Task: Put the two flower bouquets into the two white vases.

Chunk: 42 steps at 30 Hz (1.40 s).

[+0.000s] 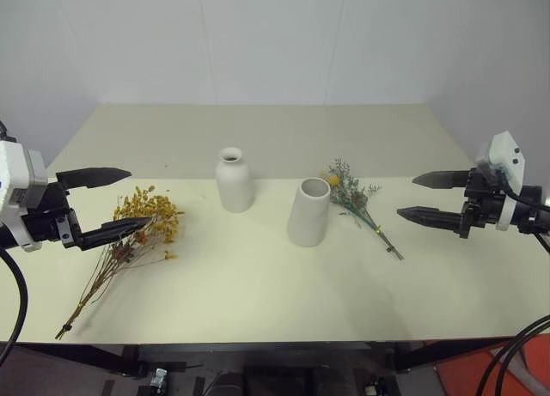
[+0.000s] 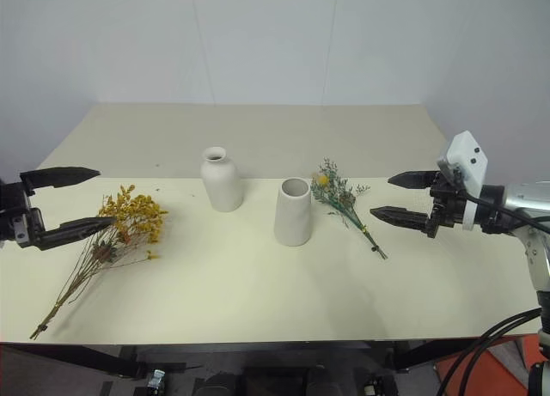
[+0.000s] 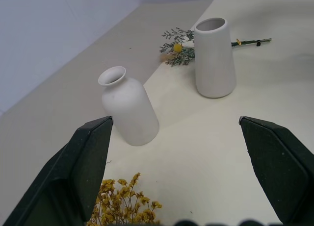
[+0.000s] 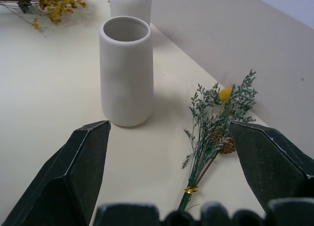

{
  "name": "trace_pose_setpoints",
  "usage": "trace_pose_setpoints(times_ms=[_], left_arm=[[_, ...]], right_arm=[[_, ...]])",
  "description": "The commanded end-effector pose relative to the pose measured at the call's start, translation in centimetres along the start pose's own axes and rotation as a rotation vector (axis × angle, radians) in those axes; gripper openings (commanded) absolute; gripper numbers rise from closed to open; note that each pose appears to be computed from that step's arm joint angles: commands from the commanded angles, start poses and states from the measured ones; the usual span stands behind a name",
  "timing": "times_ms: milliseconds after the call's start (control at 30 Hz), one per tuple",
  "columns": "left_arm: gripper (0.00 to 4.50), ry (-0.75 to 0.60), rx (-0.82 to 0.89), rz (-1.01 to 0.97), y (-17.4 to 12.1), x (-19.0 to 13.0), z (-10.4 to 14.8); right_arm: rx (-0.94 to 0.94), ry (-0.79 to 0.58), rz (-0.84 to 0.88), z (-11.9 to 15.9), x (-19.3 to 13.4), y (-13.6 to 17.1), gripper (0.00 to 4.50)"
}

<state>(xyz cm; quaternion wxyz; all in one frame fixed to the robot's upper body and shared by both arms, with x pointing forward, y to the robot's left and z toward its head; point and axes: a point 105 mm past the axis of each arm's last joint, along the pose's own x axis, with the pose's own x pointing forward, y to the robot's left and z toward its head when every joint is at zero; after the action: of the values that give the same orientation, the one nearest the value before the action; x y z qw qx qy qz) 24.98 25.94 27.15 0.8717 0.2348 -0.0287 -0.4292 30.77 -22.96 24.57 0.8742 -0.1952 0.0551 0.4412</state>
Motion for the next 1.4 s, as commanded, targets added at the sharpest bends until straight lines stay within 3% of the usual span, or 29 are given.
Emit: trace_pose_setpoints(times_ms=[33,167,300,467,567,700,867,967,1100,1400], left_arm=[[4.48,-0.018,0.047,0.003,0.2,-0.3,1.0],[4.48,-0.004,0.048,0.026,0.4,-0.2,0.8],[4.48,0.136,0.056,0.17,2.1,0.4,-0.4],[4.48,0.194,-0.021,0.273,3.0,0.8,0.2],[4.48,0.357,-0.094,0.319,3.1,1.1,-0.3],[4.48,0.633,-0.159,0.273,0.9,0.8,-1.3],[4.48,0.959,-0.413,0.262,-0.9,-2.1,-3.0],[4.48,1.079,-0.476,0.339,-0.7,-3.8,-4.0],[4.48,1.175,-0.559,0.367,-0.9,-5.4,-5.4],[4.48,1.244,-0.734,0.383,-1.8,-6.0,-9.8]], right_arm=[[-0.031,-0.041,-0.015,1.4,-0.6,0.0,4.5],[-0.028,-0.068,0.006,2.0,-0.2,0.4,4.5],[-0.035,-0.13,0.099,3.6,0.9,2.0,4.5],[-0.058,-0.161,0.188,4.6,2.3,3.0,4.5],[-0.071,-0.167,0.224,4.8,2.8,3.2,4.5],[-0.077,-0.172,0.254,5.0,3.5,3.1,4.5],[-0.079,-0.177,0.288,5.0,4.0,3.1,4.5],[-0.077,-0.177,0.302,5.0,4.3,3.1,4.5],[-0.076,-0.178,0.316,5.0,4.3,3.1,4.5],[-0.073,-0.186,0.332,5.2,4.6,3.2,4.5]])
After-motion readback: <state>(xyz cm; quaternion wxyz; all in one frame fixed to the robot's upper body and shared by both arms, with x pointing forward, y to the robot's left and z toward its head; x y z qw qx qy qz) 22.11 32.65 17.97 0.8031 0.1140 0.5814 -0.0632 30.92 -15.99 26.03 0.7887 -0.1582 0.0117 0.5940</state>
